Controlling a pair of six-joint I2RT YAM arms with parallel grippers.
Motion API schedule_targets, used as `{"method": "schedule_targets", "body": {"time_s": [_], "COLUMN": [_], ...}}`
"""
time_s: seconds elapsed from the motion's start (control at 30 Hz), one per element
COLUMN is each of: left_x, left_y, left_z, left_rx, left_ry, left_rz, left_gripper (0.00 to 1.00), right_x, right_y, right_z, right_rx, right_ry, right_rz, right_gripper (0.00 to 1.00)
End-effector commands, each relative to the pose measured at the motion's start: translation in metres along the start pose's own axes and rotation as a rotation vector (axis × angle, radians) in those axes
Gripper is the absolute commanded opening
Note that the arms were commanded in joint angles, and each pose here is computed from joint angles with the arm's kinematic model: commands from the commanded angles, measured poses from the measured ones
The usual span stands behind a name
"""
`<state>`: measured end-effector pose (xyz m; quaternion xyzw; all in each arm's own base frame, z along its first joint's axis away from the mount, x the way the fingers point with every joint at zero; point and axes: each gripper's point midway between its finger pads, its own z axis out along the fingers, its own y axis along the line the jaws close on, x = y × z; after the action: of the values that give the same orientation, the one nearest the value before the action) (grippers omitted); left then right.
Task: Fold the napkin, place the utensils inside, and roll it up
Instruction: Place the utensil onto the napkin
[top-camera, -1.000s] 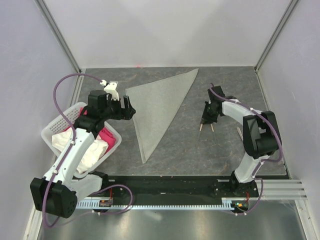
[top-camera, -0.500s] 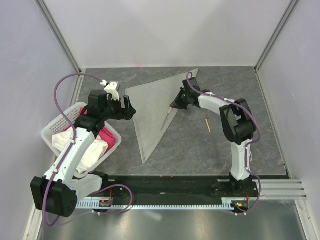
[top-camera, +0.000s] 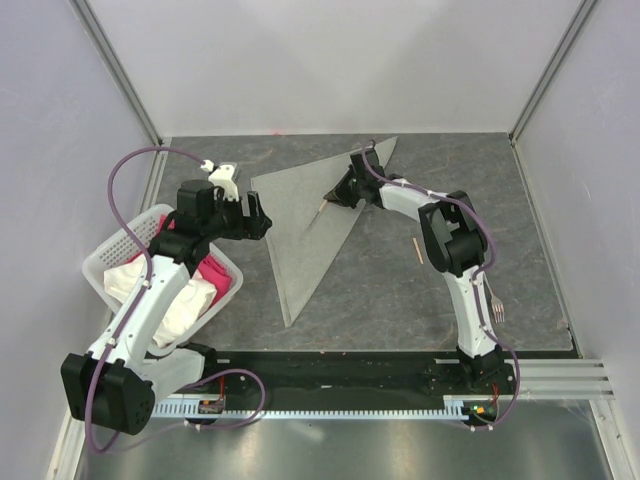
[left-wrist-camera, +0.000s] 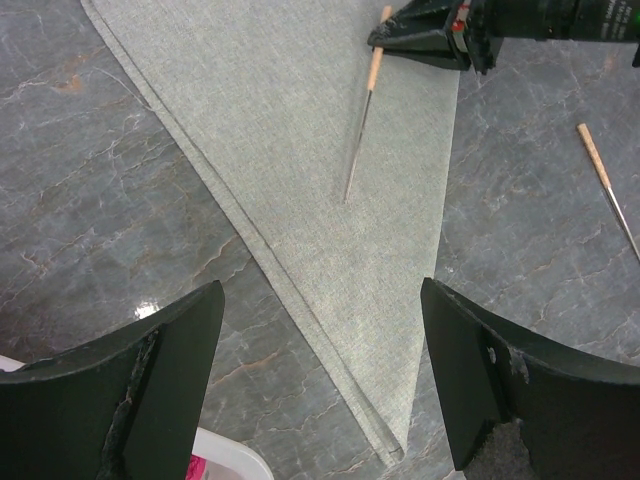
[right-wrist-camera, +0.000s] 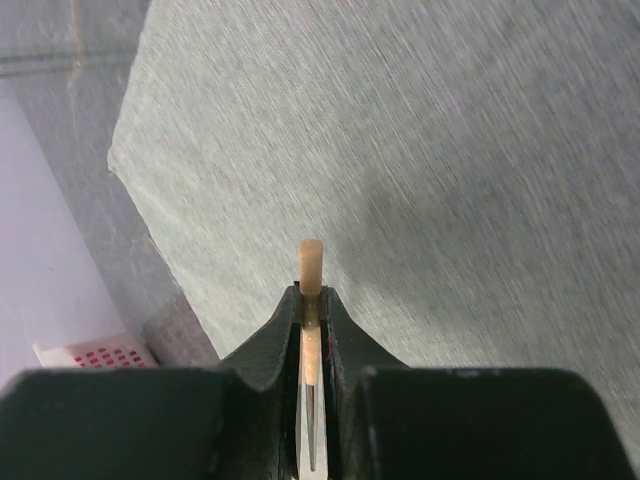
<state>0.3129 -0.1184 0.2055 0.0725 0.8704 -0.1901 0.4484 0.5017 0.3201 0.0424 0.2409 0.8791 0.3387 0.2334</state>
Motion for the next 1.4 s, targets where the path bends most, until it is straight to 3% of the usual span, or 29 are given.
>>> {"method": "schedule_targets", "body": {"time_s": [0.0,0.7,0.77,0.8,0.83,0.93,1.17,1.23,1.37], "left_x": [-0.008,-0.008,-0.009,-0.008,-0.008,-0.008,-0.007,-0.009,-0.009], "left_y": [-0.001,-0.001,-0.001,-0.001,-0.001,0.000,0.000,0.000,0.000], "left_z": [-0.002,-0.003,-0.003,-0.003,-0.003,-0.003,-0.002,-0.003,-0.004], "left_rx": [0.001,0.001,0.000,0.000,-0.002,-0.003,-0.006,-0.005,-0.005], "left_ry": [-0.035,-0.036,-0.038,-0.037,-0.037,-0.037,-0.033,-0.037,-0.039], "left_rz": [-0.012,-0.012,-0.012,-0.010,-0.010,-0.010,-0.011,-0.009,-0.010], "left_gripper": [0.87,0.87,0.87,0.87,0.87,0.87,0.87,0.87,0.87], "right_x": [-0.023,-0.037,-0.040,-0.038,-0.039,-0.039,-0.050,-0.051,-0.058], "right_y": [0.024,-0.009,-0.009,-0.010,-0.010,-0.003,0.019,0.012,-0.037], "right_z": [0.006,0.007,0.008,0.008,0.008,0.000,-0.074,-0.096,-0.157], "right_rx": [-0.023,0.123,0.126,0.129,0.132,0.117,0.072,0.084,0.296], "right_ry": [-0.059,-0.062,-0.061,-0.052,-0.050,-0.044,-0.092,-0.096,-0.140], "right_rz": [-0.019,-0.105,-0.113,-0.115,-0.116,-0.140,-0.300,-0.413,-0.640], "right_gripper": [0.00,0.00,0.10,0.21,0.41,0.57,0.61,0.61,0.60]}}
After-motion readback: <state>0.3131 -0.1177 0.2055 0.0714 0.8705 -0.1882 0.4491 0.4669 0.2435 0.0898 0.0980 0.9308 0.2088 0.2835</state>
